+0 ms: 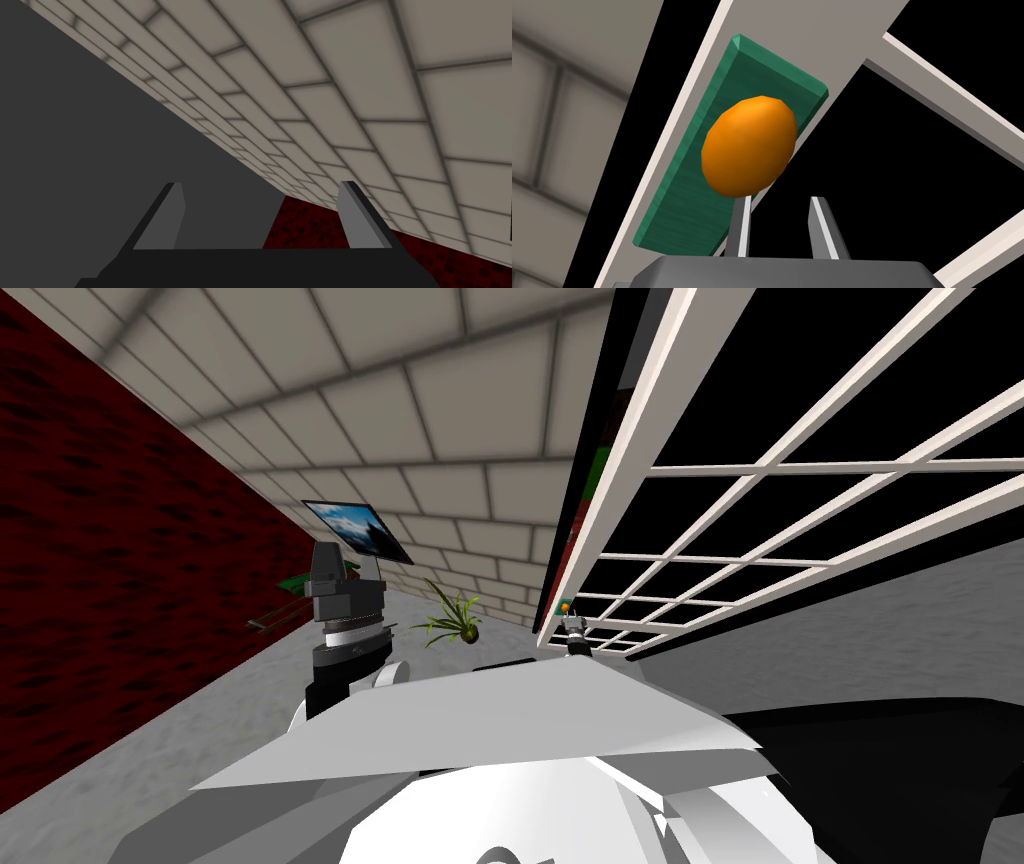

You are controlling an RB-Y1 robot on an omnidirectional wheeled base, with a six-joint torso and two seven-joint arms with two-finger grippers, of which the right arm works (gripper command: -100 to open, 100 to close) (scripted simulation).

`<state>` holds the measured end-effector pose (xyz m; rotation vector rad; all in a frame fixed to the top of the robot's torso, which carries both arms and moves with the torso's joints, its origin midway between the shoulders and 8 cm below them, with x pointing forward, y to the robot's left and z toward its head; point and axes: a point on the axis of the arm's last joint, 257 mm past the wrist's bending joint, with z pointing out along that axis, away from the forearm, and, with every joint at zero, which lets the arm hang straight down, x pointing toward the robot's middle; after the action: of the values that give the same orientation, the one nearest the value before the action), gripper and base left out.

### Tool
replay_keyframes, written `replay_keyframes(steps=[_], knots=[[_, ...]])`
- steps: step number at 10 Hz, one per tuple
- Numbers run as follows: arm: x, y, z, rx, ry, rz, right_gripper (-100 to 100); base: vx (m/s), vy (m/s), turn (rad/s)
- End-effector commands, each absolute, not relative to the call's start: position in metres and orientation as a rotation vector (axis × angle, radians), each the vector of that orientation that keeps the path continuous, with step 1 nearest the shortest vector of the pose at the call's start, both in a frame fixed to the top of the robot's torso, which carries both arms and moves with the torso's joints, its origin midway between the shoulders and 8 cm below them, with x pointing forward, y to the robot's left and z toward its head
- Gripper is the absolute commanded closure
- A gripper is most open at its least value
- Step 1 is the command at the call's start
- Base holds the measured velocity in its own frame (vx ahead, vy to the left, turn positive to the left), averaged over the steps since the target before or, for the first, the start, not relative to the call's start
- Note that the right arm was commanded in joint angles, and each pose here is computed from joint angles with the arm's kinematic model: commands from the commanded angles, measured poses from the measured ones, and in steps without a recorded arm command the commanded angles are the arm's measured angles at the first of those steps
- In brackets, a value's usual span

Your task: Pull the door open

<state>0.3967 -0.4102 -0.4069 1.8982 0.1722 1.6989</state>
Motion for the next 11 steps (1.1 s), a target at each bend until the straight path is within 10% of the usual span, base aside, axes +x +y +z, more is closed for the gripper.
replay_keyframes(steps=[1, 11], knots=[[0.4116, -0.3900, -0.4027, 1.890, 0.179, 1.757, -100, -0.012, -0.009, 0.000], [0.4138, -0.3879, -0.4018, 1.945, -0.007, 1.849, -100, -0.024, 0.002, 0.008]])
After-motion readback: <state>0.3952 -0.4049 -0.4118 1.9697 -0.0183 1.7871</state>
